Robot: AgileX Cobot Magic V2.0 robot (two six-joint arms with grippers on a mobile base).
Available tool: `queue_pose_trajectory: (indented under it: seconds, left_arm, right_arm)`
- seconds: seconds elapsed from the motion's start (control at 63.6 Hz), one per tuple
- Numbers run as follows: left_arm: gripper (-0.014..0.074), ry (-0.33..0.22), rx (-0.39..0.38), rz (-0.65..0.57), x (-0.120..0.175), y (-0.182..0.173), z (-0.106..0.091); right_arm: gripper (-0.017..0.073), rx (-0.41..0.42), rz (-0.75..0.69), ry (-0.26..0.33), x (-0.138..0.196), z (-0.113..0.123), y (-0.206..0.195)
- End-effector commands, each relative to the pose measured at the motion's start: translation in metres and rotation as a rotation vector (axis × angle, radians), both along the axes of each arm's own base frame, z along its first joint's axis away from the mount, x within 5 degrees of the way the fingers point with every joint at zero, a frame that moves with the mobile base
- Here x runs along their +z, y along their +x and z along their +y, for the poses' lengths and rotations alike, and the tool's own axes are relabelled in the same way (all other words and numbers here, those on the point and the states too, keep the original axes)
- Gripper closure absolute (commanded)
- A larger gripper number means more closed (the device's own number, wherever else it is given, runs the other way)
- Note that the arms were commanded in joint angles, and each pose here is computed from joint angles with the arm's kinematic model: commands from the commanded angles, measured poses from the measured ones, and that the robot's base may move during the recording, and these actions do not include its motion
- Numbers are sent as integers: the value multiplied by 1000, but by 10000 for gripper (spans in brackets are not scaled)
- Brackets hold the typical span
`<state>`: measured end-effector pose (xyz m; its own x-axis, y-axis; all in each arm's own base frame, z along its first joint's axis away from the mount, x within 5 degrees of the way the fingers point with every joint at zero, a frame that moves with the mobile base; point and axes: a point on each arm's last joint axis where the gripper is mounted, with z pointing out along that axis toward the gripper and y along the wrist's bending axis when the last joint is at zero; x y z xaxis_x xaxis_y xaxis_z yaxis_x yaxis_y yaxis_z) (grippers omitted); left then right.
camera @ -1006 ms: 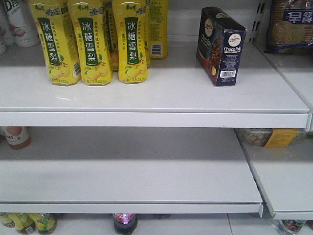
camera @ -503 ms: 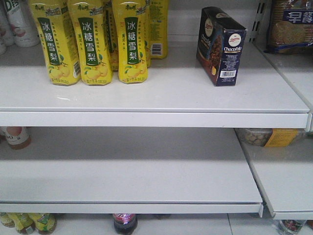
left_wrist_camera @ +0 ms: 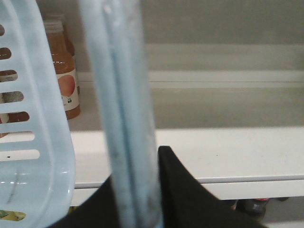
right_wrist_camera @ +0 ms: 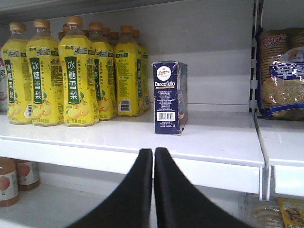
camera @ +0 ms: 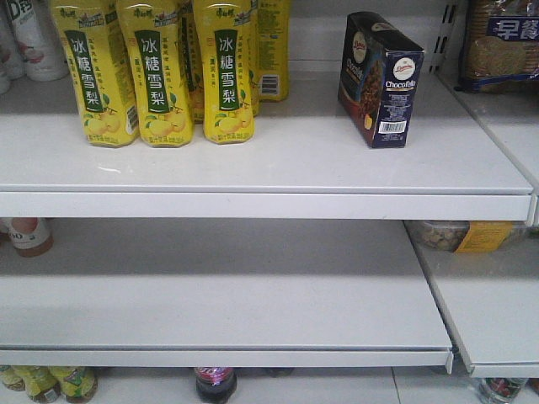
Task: Left arm holds basket, right arm returns cookies
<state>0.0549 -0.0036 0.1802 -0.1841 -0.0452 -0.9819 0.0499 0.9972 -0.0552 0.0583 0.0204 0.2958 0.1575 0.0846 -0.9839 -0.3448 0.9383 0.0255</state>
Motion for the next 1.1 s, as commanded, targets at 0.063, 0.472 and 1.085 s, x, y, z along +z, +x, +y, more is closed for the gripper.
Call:
queue_pose_trajectory:
  seconds: [0.063, 0.472, 1.085]
  left_arm:
    - [600, 18, -3, -127, 15, 0, 0]
    - [600, 18, -3, -127, 15, 0, 0]
    - [600, 18, -3, -127, 15, 0, 0]
  right_arm:
    - [570, -1, -22, -16, 8, 0, 0]
    - [570, -1, -22, -16, 8, 0, 0]
    - [570, -52, -46, -101, 7, -4, -2]
